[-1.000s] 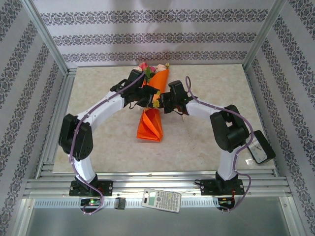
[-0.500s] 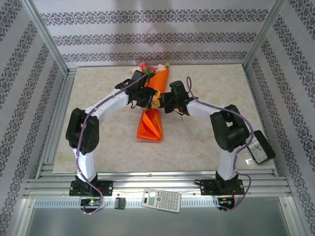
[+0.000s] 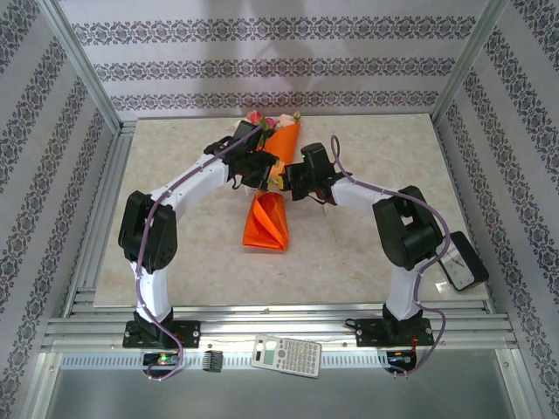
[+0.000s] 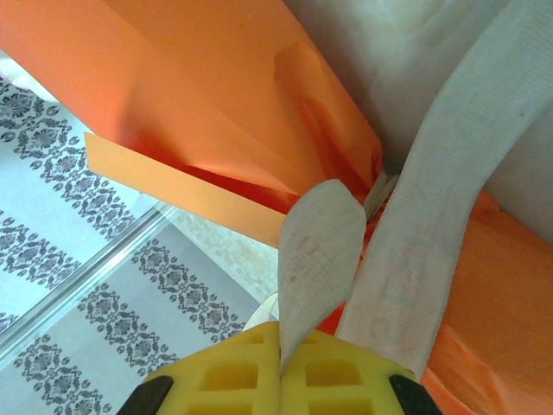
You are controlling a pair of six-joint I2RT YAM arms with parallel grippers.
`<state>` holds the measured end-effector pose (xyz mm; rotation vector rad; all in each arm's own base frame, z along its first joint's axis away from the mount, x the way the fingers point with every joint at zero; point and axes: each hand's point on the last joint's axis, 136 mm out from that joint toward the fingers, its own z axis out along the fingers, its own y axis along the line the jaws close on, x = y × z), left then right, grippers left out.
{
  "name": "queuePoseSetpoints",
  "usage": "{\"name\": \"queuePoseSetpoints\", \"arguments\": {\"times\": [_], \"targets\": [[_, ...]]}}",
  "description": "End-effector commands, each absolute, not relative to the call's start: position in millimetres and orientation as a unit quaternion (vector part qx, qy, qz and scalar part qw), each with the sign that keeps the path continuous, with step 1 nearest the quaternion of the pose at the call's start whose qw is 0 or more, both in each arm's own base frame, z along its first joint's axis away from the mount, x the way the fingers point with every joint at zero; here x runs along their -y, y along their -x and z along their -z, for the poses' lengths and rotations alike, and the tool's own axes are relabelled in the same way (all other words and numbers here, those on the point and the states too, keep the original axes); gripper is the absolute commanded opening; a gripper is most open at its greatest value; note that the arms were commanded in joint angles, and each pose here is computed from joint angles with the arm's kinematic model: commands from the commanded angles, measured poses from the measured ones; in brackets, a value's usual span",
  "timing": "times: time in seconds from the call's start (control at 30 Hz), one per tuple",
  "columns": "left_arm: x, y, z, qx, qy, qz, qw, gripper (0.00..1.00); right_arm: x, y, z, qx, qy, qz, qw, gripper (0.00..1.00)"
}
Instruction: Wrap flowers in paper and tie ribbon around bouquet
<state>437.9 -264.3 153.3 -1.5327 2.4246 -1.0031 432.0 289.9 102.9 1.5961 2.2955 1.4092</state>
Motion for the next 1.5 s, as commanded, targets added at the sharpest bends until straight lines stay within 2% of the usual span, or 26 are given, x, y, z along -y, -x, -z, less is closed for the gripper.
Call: {"name": "queuePoseSetpoints", "arguments": {"times": [0.0, 0.23, 0.5, 0.67, 0.77, 1.1, 1.2, 1.37, 1.47], "targets": [[240.9, -409.5, -123.2, -0.766, 0.594, 0.248, -0.001, 0.54, -292.0, -429.7, -102.4, -0.730, -0.511, -0.454, 0.002, 0.00], [236.9, -400.0, -105.2, -0.760, 0.606, 0.234, -0.014, 0.55, -291.9, -428.5, -104.4, -0.729, -0.510, -0.456, 0.005, 0.00], [237.6, -410.8, -90.3, -0.749, 0.619, 0.237, -0.015, 0.55, -293.1, -420.4, -101.2, -0.731, -0.510, -0.453, 0.001, 0.00], [234.0, -405.7, -84.3, -0.753, 0.618, 0.227, -0.016, 0.51, -294.5, -421.2, -103.1, -0.730, -0.507, -0.459, 0.001, 0.00], [230.1, -401.1, -79.2, -0.751, 0.621, 0.223, -0.014, 0.46, -297.1, -420.3, -107.0, -0.731, -0.501, -0.463, 0.000, 0.00], [225.7, -403.3, -81.8, -0.754, 0.615, 0.231, -0.002, 0.16, -296.3, -399.8, -94.4, -0.746, -0.492, -0.449, -0.016, 0.00], [225.1, -402.6, -82.1, -0.755, 0.613, 0.232, -0.001, 0.09, -296.4, -401.0, -96.7, -0.747, -0.487, -0.452, -0.016, 0.12], [224.0, -403.8, -85.2, -0.756, 0.610, 0.237, 0.006, 0.05, -295.6, -400.4, -104.9, -0.751, -0.480, -0.453, -0.009, 0.34], [224.0, -406.8, -88.6, -0.759, 0.606, 0.240, 0.013, 0.03, -298.5, -398.1, -105.1, -0.752, -0.479, -0.452, -0.016, 0.38]]}}
